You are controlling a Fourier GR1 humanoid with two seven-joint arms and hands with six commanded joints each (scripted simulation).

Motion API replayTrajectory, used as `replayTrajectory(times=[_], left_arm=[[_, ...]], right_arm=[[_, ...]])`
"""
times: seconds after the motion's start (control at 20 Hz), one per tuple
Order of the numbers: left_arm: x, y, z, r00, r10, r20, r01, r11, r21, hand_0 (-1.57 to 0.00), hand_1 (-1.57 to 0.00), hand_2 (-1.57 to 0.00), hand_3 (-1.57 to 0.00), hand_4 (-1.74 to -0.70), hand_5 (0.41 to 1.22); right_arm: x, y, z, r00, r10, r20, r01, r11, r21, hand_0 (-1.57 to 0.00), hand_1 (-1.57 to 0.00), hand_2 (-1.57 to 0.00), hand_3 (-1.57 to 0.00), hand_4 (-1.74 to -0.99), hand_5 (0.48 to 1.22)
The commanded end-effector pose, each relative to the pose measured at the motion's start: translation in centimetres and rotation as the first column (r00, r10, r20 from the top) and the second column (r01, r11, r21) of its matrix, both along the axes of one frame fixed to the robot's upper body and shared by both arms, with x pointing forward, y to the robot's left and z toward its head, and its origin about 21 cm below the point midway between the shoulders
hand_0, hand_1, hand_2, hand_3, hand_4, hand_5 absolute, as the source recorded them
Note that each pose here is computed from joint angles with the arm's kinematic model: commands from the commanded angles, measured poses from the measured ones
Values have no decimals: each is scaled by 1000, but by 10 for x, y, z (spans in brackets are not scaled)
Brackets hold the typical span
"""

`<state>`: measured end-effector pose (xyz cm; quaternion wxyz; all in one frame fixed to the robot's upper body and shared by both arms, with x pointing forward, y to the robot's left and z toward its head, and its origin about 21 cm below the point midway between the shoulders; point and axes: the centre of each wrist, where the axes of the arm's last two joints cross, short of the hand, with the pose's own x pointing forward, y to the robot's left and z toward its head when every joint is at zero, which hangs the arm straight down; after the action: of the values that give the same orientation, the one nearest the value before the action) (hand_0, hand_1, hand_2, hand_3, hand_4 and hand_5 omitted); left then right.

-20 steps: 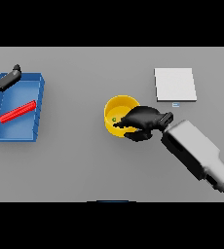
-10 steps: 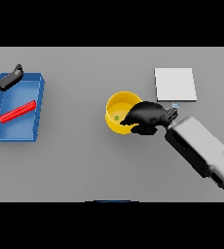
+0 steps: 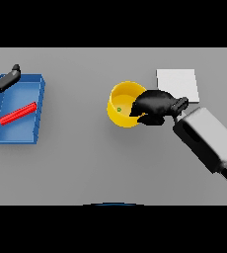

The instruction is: Pick up the red beaker and tilt it to pour out 1 green nut into yellow bowl. Pick up the yellow bowl and place it on the metallic measuring scale.

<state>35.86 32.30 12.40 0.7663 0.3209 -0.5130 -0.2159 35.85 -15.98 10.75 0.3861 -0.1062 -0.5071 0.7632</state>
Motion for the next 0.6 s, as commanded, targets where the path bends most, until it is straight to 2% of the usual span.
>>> replayTrajectory(times=[0.0, 0.1, 0.15, 0.4, 0.55], left_arm=[[0, 0, 2, 1000, 2, 3, -2, 1000, 5, 1, 1, 1, 1, -799, 741], [0, -1, 1, 1000, 5, -4, -5, 1000, 7, 1, 1, 1, 1, -795, 747], [0, 2, 2, 1000, 5, -3, -5, 1000, 6, 1, 1, 1, 1, -794, 748], [2, 3, 6, 1000, 4, -2, -4, 1000, -6, 1, 1, 1, 1, -799, 754], [4, 4, 6, 1000, 18, -9, -18, 1000, 7, 1, 1, 1, 1, -802, 755]], right_arm=[[3, 0, 2, 1000, -7, 0, 7, 1000, 1, -1564, -1555, -1561, -1319, -1723, 1218], [12, -10, 12, 999, -40, 27, 40, 999, -2, -1566, -1561, -1565, -1269, -1723, 1219], [14, -12, 16, 997, -59, 50, 60, 998, -4, -1471, -1535, -1566, -1279, -1723, 1220], [29, -40, 23, 981, -159, 112, 163, 986, -22, -1538, -1559, -1569, -1406, -1726, 1221], [43, -58, 28, 967, -210, 141, 218, 975, -43, -1554, -1565, -1570, -1380, -1725, 1221]])
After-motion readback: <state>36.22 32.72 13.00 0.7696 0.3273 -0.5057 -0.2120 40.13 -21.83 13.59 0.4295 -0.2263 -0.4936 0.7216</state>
